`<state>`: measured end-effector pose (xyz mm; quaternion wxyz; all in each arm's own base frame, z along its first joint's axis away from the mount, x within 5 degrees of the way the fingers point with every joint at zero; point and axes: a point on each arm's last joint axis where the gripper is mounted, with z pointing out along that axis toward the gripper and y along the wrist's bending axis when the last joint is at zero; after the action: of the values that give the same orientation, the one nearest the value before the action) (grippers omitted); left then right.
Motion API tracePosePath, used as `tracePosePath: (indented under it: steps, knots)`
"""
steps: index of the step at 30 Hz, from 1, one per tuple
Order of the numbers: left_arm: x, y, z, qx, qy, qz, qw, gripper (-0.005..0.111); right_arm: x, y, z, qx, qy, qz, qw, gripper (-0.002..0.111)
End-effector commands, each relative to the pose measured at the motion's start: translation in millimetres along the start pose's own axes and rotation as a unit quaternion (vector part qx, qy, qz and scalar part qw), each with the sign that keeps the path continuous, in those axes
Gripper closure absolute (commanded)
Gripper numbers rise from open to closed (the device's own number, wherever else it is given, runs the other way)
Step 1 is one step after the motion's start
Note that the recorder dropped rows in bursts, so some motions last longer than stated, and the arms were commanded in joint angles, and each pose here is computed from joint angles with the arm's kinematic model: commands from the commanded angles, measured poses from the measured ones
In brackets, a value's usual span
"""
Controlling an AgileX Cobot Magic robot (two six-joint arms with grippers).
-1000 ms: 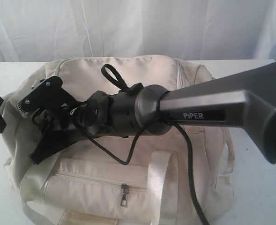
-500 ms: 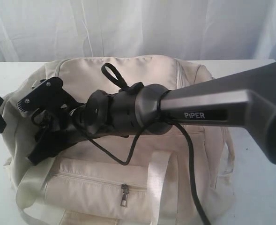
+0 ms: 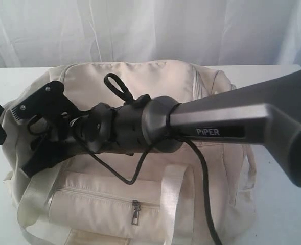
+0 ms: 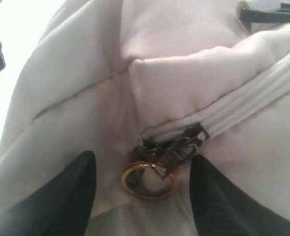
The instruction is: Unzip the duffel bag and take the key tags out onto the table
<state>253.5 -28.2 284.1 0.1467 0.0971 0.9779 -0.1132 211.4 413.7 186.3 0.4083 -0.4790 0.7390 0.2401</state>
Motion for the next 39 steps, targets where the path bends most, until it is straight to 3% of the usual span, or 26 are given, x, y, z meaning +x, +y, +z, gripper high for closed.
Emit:
tracePosePath:
  steps: [1, 4, 10, 16, 20, 22, 27, 29, 39]
  knots:
    - [3, -1.3, -1, 0.005, 0.003, -0.002, 1.0, 0.045, -1, 0, -1, 0.004, -0.005, 0.002, 1.0, 0.065]
    - [3, -1.3, -1, 0.005, 0.003, -0.002, 1.0, 0.045, -1, 0, -1, 0.004, -0.005, 0.002, 1.0, 0.07]
    - [3, -1.3, -1, 0.005, 0.003, -0.002, 1.0, 0.045, 0, 1, -1, -0.004, 0.003, 0.002, 1.0, 0.07]
    - [3, -1.3, -1, 0.005, 0.003, -0.002, 1.0, 0.045, 1, 2, -1, -0.01, 0.009, 0.004, 1.0, 0.096]
    - [3, -1.3, -1, 0.005, 0.003, -0.002, 1.0, 0.045, 2, 3, -1, -0.013, 0.011, 0.005, 1.0, 0.096]
    - [3, -1.3, -1, 0.005, 0.003, -0.002, 1.0, 0.045, 1, 4, -2, -0.018, 0.014, 0.008, 1.0, 0.091]
    - [3, -1.3, -1, 0.005, 0.003, -0.002, 1.0, 0.045, -1, 2, -2, -0.007, 0.004, 0.074, 0.997, 0.051]
    - [3, -1.3, -1, 0.005, 0.003, -0.002, 1.0, 0.045, -3, -1, -2, 0.007, -0.011, 0.107, 0.994, 0.05]
    - [3, -1.5, -1, 0.006, 0.003, -0.003, 1.0, 0.045, 4, 8, 9, 0.019, -0.021, 0.103, 0.994, 0.05]
